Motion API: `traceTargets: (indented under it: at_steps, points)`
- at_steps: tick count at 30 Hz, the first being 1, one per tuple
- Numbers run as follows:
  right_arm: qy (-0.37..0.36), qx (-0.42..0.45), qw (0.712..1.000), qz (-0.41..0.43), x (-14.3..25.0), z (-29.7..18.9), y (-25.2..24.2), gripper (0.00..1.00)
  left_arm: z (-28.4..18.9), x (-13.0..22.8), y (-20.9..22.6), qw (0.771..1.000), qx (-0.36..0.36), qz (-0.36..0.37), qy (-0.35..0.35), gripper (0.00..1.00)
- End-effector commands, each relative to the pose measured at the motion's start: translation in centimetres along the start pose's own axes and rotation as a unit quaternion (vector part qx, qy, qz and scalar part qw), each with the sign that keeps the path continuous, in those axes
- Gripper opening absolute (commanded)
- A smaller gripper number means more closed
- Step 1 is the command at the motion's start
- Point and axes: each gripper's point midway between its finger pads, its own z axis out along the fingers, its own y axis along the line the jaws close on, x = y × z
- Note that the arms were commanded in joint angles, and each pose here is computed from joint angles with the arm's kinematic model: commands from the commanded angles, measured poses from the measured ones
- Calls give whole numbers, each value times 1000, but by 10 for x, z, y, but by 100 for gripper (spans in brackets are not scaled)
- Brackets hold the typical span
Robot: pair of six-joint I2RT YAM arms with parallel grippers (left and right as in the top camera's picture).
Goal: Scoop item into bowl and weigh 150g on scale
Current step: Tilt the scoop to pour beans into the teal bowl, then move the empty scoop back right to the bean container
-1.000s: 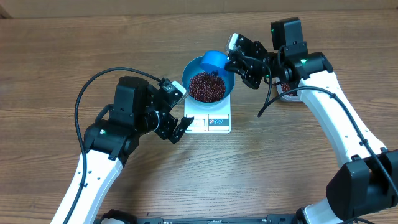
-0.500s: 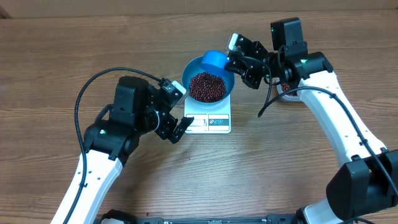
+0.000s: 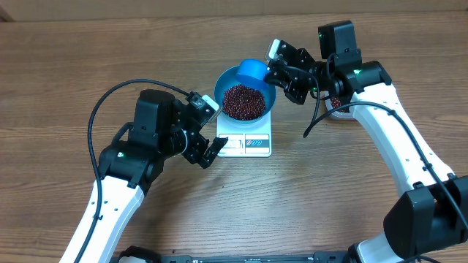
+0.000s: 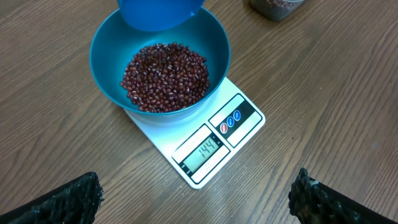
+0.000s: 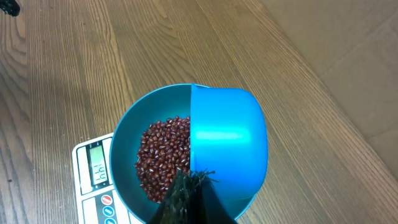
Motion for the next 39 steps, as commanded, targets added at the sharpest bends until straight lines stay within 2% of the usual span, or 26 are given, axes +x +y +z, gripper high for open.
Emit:
traceTargets:
  at_steps: [1, 13, 15, 19, 22, 26, 28, 33, 39]
  points:
    - [-19, 12, 1000, -20, -19, -12, -2, 4, -5, -11, 1, 1000, 2, -4, -13, 100]
    - [-22, 14, 999, -20, -21, -12, -4, 5, -5, -11, 1, 1000, 2, -4, -13, 100]
    - [-29, 20, 999, 18, -25, -13, -7, 8, -5, -11, 1, 1000, 2, -4, -13, 100]
    - [-56, 33, 988, 137, -37, -15, -18, 6, -5, -11, 1, 1000, 2, -4, -13, 100]
    - [-71, 54, 974, 209, -42, -19, -29, 4, -5, -11, 1, 1000, 2, -4, -13, 100]
    - [-63, 151, 945, 282, -38, -37, -58, 4, -5, -11, 1, 1000, 2, -4, -13, 100]
    - [-61, 186, 934, 298, -37, -48, -67, 4, -5, -11, 1, 1000, 2, -4, -13, 99]
    - [-74, 209, 926, 305, -47, -68, -67, 4, -5, -11, 1, 1000, 2, -4, -13, 100]
    - [-58, 334, 868, 363, -25, -103, -93, 4, -5, -11, 1, 1000, 2, -4, -13, 100]
